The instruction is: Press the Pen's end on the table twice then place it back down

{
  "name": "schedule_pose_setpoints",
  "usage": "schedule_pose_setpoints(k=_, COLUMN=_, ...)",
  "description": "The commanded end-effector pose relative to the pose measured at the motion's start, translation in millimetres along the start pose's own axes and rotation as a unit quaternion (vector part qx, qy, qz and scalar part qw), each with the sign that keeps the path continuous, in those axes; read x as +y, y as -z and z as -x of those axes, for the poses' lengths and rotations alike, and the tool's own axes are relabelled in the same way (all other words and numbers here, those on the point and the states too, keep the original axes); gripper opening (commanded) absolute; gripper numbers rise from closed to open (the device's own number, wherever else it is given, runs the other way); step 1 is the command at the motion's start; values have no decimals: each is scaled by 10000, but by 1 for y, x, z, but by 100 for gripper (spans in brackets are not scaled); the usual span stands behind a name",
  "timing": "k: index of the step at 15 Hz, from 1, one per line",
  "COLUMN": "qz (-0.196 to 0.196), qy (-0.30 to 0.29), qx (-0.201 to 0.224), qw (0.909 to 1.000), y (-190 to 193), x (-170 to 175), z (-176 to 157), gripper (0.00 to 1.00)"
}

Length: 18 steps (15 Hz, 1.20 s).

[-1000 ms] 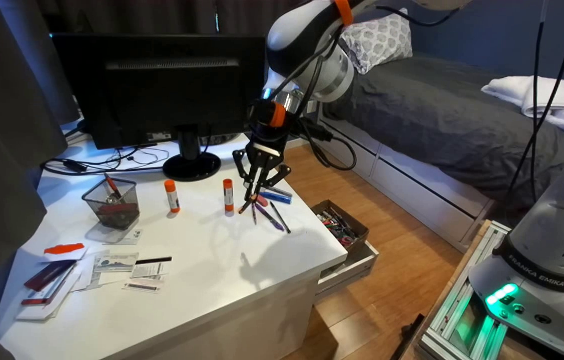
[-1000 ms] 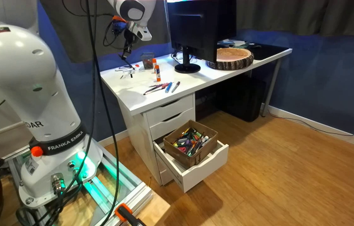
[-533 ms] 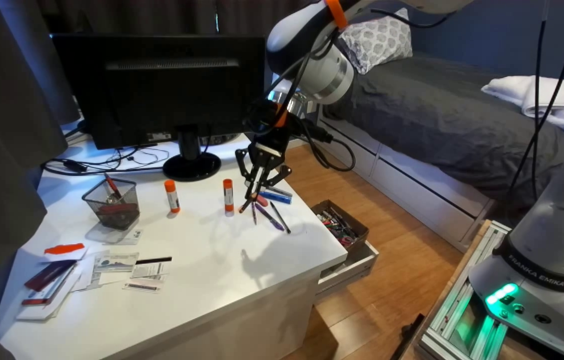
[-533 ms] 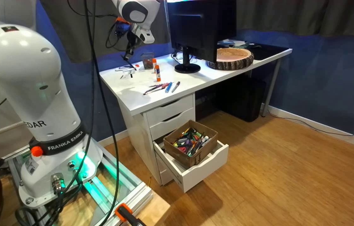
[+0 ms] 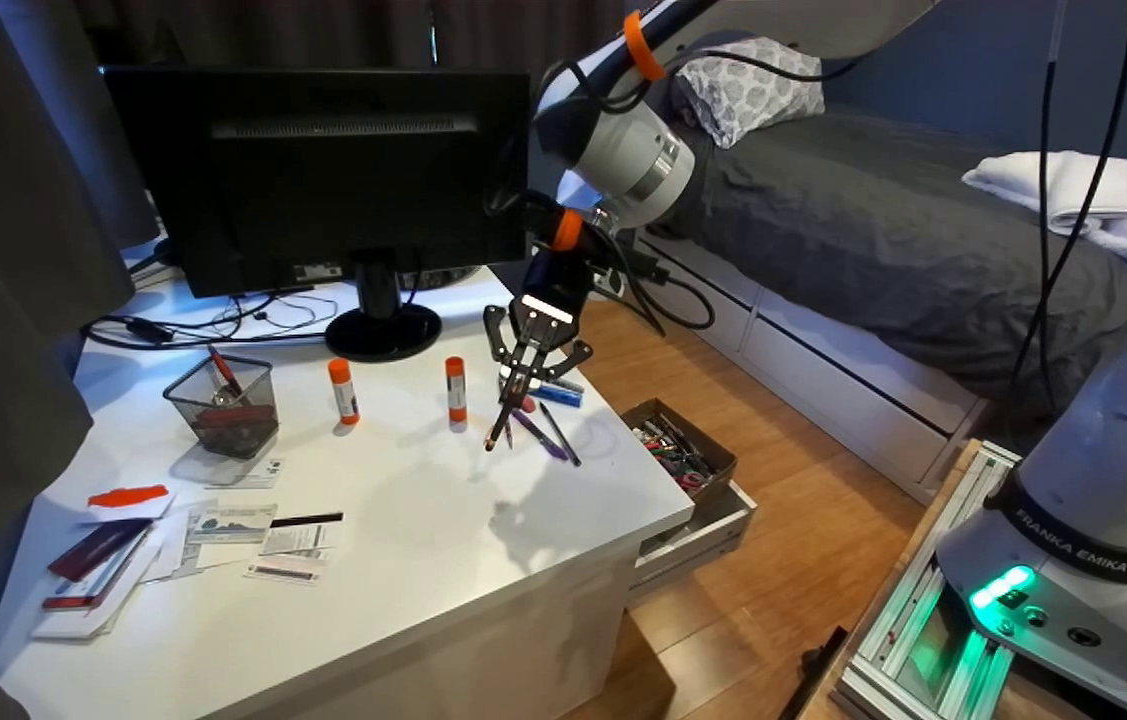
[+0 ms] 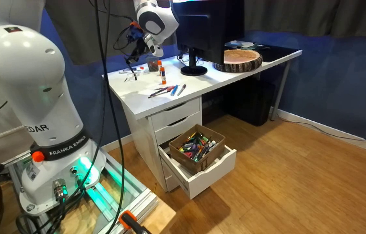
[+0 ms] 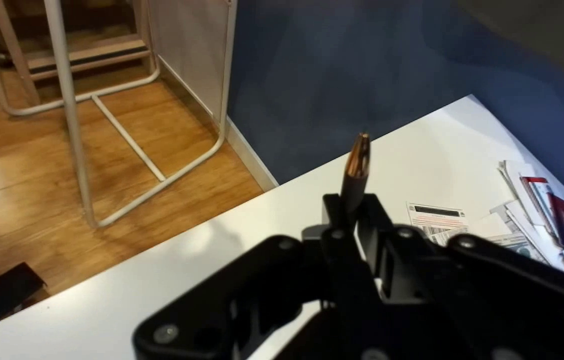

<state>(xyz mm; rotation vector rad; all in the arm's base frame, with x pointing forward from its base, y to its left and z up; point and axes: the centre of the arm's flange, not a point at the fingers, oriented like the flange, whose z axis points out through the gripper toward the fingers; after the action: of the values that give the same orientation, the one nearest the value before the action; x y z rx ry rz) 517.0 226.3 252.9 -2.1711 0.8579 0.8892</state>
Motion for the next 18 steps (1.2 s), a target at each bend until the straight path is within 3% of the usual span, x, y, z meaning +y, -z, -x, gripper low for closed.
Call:
schedule_pose_setpoints(k=1, qz=-178, qy=-231, qx=-437, qw=9986, y=-13, x=0, z=-33, gripper=3)
schedule_pose_setpoints(k=8, qz=-308, qy=-870, qx=-936, qw=9913, y=-31, x=14, z=-75, gripper=3)
schedule_pose_setpoints(k=18, qz=-5, qy=-1612, qx=-817, qw=9835, y=-51, x=22, z=-105, gripper=3)
